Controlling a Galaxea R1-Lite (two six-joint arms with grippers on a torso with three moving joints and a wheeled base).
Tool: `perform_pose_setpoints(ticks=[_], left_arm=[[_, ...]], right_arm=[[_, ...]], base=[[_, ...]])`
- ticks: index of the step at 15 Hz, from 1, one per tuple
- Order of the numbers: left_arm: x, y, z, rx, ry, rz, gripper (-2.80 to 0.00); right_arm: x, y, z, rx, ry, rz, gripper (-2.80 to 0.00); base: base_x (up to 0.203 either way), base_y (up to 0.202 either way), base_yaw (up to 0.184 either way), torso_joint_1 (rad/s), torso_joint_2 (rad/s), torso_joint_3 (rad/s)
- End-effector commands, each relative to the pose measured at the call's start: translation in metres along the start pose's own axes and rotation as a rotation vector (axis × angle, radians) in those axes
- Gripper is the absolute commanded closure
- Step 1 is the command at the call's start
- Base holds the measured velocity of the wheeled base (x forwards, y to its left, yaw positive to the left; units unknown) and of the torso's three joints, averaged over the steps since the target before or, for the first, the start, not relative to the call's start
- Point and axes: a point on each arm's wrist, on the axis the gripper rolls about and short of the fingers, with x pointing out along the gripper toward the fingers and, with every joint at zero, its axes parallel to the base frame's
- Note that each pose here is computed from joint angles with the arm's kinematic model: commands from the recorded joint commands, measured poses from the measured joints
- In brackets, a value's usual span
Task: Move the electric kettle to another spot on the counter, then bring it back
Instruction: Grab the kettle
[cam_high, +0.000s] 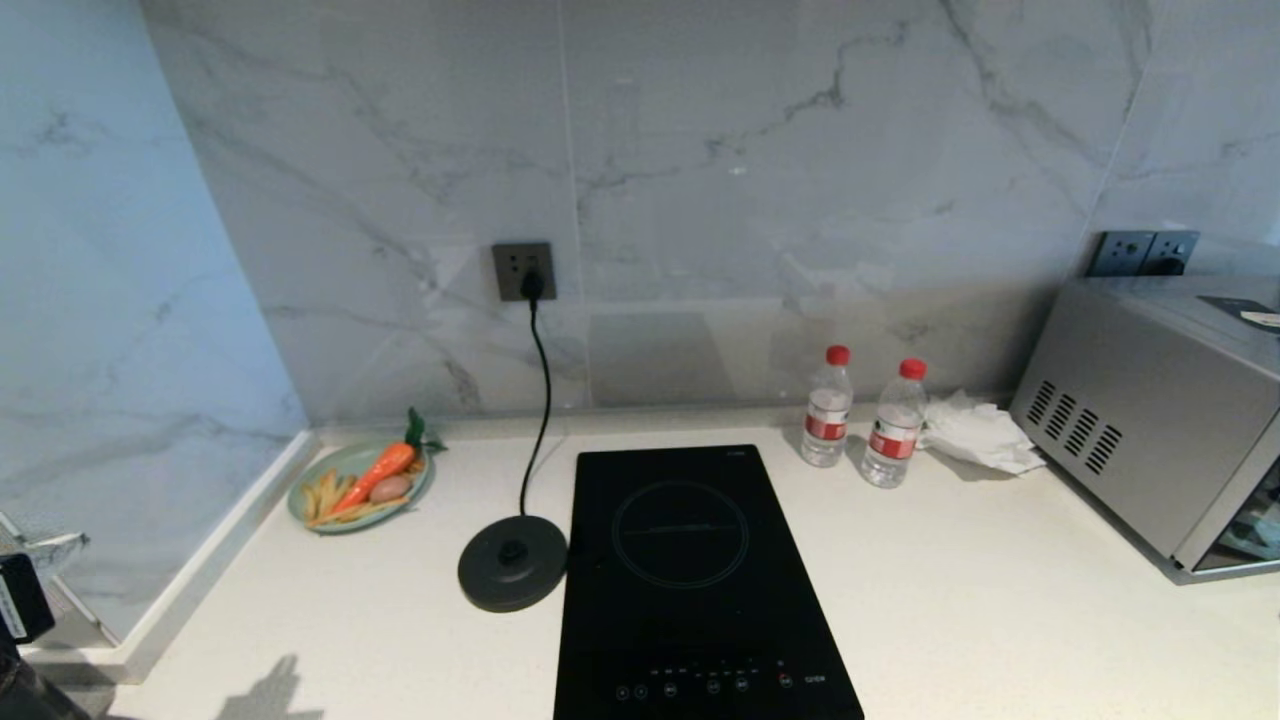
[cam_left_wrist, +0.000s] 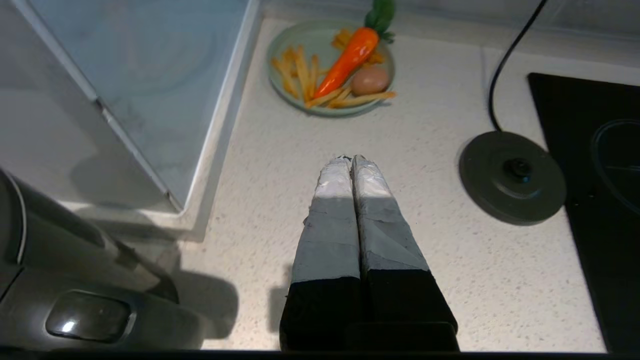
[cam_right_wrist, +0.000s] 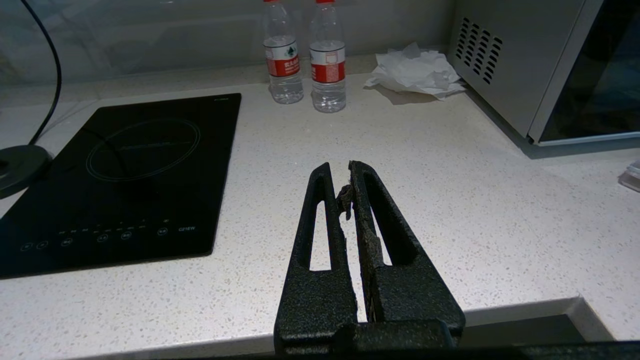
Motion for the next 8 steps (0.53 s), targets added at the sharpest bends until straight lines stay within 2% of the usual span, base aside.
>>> perform_pose_setpoints(ticks=[1, 3, 5, 8], left_arm=[[0.014, 0.024, -0.019, -0.062, 0.075, -0.013, 0.00], [0.022, 0.050, -0.032, -0.072, 0.071, -0.019, 0.00], [0.017, 0.073, -0.035, -0.054, -0.003, -0.006, 0.00], [0.007, 0.064, -0.031, -0.017, -0.039, -0.013, 0.00]], right_arm=[[0.000, 0.000, 0.000, 0.000, -0.001, 0.000, 0.00], [0.000, 0.000, 0.000, 0.000, -0.001, 0.000, 0.00], [0.000, 0.000, 0.000, 0.000, -0.001, 0.000, 0.00], [0.000, 0.000, 0.000, 0.000, -0.001, 0.000, 0.00]], base=[[0.000, 0.000, 0.000, 0.000, 0.00, 0.000], [0.000, 0.000, 0.000, 0.000, 0.00, 0.000], [0.000, 0.000, 0.000, 0.000, 0.00, 0.000], [0.000, 0.000, 0.000, 0.000, 0.00, 0.000]])
